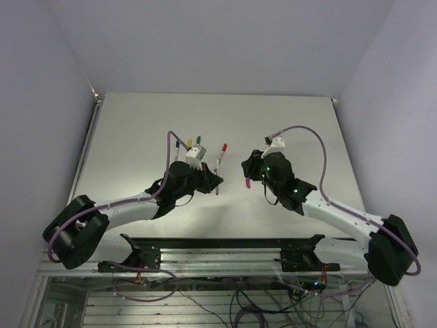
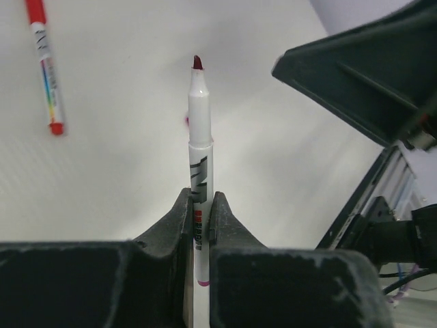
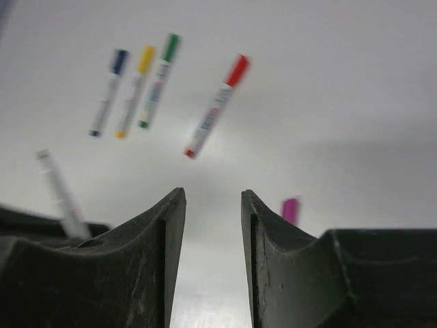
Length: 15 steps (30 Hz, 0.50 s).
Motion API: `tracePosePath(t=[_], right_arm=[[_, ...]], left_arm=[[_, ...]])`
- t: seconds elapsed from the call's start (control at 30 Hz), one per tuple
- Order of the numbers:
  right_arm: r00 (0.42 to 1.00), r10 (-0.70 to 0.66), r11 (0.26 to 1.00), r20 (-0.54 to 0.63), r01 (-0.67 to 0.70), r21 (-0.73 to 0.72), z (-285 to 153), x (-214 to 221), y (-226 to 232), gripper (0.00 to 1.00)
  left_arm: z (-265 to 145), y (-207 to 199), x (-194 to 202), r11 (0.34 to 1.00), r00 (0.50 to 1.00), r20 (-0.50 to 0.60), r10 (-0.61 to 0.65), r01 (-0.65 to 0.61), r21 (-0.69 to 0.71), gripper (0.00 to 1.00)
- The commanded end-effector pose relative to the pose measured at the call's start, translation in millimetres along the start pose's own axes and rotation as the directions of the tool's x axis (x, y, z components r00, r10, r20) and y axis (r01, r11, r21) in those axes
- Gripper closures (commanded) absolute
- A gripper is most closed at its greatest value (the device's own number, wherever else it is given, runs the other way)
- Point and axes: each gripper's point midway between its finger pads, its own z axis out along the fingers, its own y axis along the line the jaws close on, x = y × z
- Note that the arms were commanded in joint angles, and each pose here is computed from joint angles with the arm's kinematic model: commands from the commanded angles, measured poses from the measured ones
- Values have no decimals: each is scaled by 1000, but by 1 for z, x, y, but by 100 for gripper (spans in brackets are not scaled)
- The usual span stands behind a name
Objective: Insert the pens into the pen caps
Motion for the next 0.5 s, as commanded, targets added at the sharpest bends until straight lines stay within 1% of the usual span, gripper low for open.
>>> tracePosePath(t=[0.0,0.1,0.23,0.47], right_arm=[[985,-23,975,-171,60,214,10,38,-47,63],[972,-20,969,-232,76,234,16,59,-56,64],[957,-43,958,-288,121,259,24,73,-65,64],[931,-87,943,-354,191,272,37,88,-73,65]], left_arm=[[-11,23,16,992,997,-57,49,-55,-110,93],[-14,27,23,989,993,-100,64,-77,-127,93],[-15,25,33,988,986,-145,86,-103,-114,93],[-17,24,43,989,982,-168,87,-106,-107,93]])
